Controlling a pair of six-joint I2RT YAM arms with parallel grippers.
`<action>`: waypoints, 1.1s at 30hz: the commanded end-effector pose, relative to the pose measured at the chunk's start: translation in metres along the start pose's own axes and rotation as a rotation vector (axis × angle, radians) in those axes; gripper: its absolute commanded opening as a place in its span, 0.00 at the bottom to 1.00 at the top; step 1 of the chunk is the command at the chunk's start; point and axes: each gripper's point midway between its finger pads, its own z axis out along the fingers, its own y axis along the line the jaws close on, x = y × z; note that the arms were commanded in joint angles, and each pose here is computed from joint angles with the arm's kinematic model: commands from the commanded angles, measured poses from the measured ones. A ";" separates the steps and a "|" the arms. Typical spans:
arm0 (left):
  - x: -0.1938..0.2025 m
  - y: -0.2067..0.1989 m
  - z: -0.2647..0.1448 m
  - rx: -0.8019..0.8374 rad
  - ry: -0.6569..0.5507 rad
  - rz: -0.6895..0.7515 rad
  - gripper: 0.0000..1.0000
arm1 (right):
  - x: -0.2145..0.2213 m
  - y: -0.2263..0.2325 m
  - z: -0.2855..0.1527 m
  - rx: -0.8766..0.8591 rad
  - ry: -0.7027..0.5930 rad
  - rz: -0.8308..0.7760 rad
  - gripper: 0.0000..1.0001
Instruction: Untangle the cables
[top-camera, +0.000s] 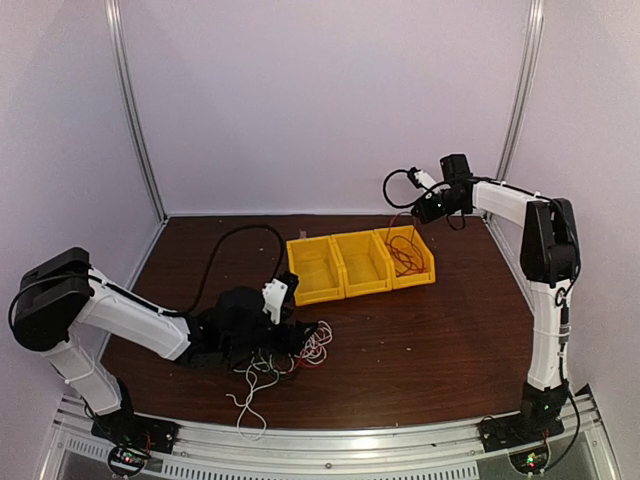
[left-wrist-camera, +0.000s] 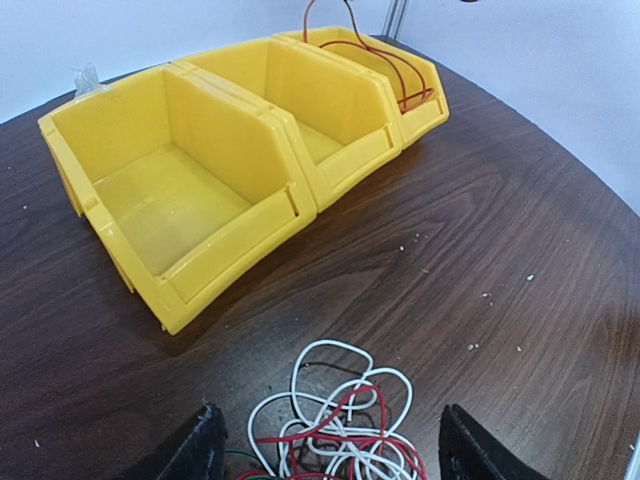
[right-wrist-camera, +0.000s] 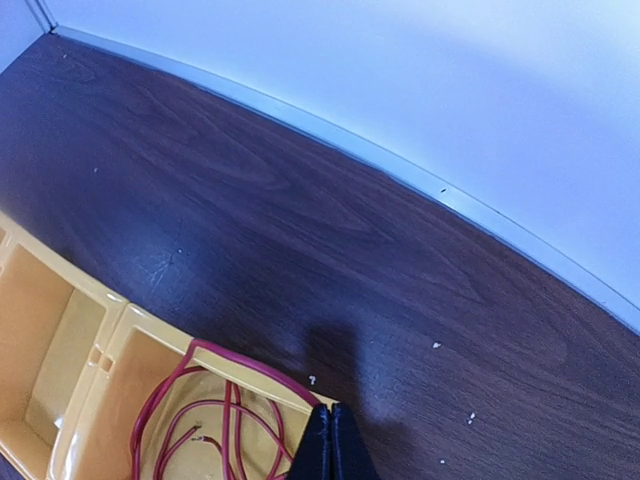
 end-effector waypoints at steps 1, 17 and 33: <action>-0.008 -0.004 0.000 0.012 -0.038 -0.006 0.74 | 0.005 0.009 -0.009 -0.022 -0.014 -0.019 0.00; -0.001 -0.007 0.008 0.031 -0.031 -0.011 0.74 | 0.015 0.026 -0.042 -0.011 -0.048 -0.029 0.21; -0.001 -0.003 0.002 0.014 -0.031 -0.014 0.74 | -0.001 0.000 0.018 -0.003 -0.013 -0.011 0.39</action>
